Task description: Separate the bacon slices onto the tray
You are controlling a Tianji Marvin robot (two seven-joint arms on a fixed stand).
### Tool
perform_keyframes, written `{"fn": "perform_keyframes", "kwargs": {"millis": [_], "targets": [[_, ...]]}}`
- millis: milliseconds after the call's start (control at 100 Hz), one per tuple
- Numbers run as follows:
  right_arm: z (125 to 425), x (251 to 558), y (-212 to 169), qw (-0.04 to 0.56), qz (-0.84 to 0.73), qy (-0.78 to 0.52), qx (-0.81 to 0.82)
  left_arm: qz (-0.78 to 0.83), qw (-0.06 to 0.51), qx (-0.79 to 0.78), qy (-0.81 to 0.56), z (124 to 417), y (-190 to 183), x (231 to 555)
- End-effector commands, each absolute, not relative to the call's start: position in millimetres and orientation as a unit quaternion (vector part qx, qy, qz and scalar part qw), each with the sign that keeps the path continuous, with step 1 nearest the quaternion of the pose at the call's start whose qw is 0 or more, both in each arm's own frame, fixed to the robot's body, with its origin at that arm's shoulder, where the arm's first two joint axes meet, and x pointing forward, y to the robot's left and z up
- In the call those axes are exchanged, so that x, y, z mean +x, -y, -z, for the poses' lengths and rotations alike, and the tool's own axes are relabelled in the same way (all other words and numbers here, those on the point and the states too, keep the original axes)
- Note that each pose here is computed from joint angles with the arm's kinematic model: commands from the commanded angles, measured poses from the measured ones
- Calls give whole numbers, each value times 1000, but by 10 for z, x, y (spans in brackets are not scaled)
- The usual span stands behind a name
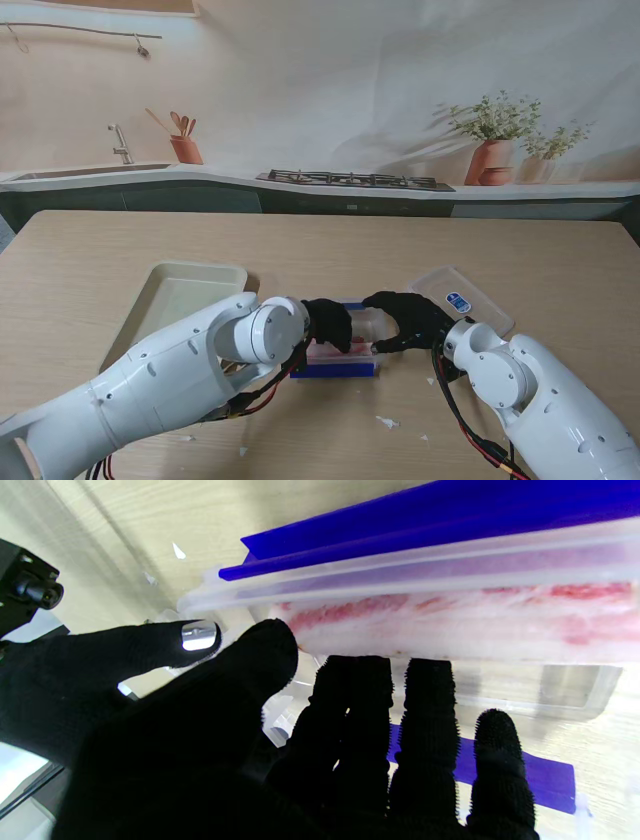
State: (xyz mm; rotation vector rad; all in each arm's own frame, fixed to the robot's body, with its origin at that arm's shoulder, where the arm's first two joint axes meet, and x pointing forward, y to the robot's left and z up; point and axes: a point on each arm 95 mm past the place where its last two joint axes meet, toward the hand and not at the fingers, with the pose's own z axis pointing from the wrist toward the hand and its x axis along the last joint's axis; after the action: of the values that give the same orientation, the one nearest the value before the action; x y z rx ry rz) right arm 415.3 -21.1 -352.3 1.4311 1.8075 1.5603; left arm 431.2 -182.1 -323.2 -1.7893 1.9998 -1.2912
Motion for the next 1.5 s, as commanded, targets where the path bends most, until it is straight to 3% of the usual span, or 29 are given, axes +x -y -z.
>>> {"fn": "perform_keyframes", "kwargs": {"millis": [0, 630, 1490], "targets": [[3555, 4124, 174, 171, -548, -642, 508, 418, 73, -596, -682, 3286, 1832, 4291], [3555, 4129, 172, 171, -548, -642, 508, 410, 85, -553, -720, 3401, 1825, 4308], [3553, 4128, 173, 170, -551, -640, 507, 508, 127, -474, -708, 3033, 1726, 4295]]}}
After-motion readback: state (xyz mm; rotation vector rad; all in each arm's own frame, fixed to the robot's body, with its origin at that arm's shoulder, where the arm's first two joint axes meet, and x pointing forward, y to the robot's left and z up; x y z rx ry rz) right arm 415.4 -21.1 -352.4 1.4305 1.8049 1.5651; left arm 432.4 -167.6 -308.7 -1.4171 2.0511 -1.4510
